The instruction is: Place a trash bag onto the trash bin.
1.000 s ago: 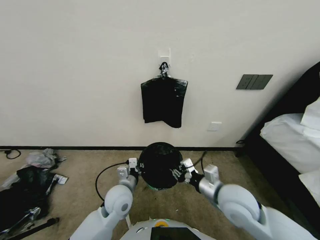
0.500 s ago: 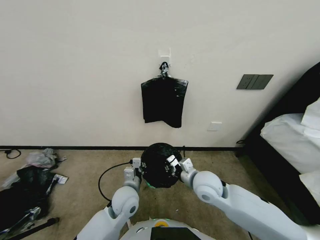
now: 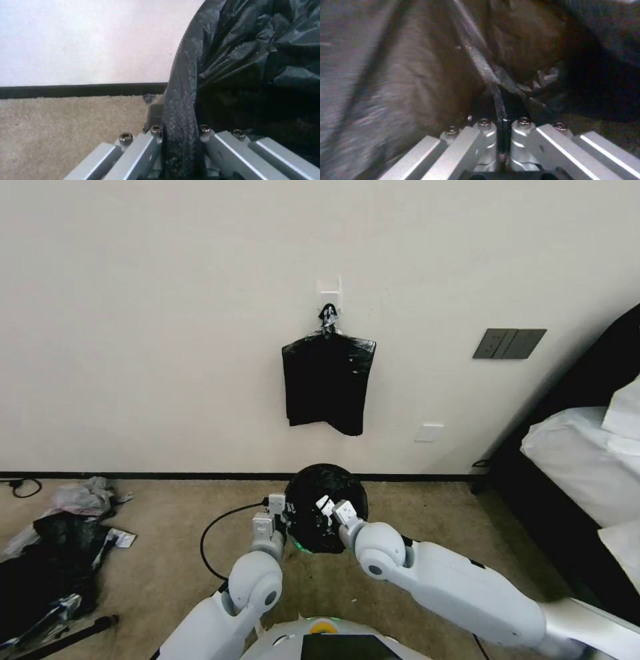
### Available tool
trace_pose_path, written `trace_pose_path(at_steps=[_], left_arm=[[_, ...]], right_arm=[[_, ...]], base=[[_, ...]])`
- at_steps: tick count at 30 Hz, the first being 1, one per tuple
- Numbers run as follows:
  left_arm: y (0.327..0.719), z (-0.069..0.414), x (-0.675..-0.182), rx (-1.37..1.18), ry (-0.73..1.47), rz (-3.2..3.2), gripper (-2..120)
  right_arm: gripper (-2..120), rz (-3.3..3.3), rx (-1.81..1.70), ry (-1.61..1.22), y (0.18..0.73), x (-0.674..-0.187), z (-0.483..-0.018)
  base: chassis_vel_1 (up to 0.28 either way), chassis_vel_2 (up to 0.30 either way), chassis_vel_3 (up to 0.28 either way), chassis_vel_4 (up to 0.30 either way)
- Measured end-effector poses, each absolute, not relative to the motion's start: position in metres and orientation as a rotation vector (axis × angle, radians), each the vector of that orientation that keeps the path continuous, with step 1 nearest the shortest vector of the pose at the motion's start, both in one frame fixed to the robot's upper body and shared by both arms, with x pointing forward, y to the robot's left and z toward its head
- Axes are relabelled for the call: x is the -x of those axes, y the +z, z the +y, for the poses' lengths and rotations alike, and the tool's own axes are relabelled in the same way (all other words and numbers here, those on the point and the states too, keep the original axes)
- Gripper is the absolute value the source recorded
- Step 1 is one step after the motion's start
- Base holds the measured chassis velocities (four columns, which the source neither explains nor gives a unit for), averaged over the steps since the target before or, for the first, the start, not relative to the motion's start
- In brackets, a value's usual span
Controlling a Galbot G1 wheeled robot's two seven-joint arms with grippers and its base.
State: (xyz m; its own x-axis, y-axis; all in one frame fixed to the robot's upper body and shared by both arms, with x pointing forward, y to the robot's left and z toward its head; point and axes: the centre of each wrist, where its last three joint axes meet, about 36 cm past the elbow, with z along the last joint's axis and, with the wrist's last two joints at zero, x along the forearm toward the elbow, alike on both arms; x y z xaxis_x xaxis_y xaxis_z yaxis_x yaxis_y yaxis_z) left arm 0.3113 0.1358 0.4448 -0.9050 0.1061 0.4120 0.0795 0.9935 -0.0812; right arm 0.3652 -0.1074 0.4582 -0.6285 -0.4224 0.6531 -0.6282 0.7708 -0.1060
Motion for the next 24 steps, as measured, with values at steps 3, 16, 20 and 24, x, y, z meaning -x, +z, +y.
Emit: trace_pose_path(at_steps=[3, 16, 20, 24], left_arm=[[0.447, 0.137, -0.309, 0.134, 0.076, -2.719, 1], [0.452, 0.137, -0.303, 0.148, 0.084, -2.724, 1], [0.452, 0.136, -0.302, 0.152, 0.089, -2.724, 1], [0.455, 0.135, -0.301, 0.156, 0.097, -2.729, 1]], right_arm=[[0, -2.335, -0.757, 0.462, 0.451, -0.372, -0.104], [0, -2.323, -0.702, 0.535, 0.431, -0.396, -0.089], [0, -2.324, -0.695, 0.553, 0.428, -0.401, -0.082], [0, -2.322, -0.685, 0.558, 0.422, -0.404, -0.073]], base=[[0.000, 0.000, 0.000, 0.000], [0.000, 0.000, 0.000, 0.000], [0.000, 0.000, 0.000, 0.000], [0.000, 0.000, 0.000, 0.000]])
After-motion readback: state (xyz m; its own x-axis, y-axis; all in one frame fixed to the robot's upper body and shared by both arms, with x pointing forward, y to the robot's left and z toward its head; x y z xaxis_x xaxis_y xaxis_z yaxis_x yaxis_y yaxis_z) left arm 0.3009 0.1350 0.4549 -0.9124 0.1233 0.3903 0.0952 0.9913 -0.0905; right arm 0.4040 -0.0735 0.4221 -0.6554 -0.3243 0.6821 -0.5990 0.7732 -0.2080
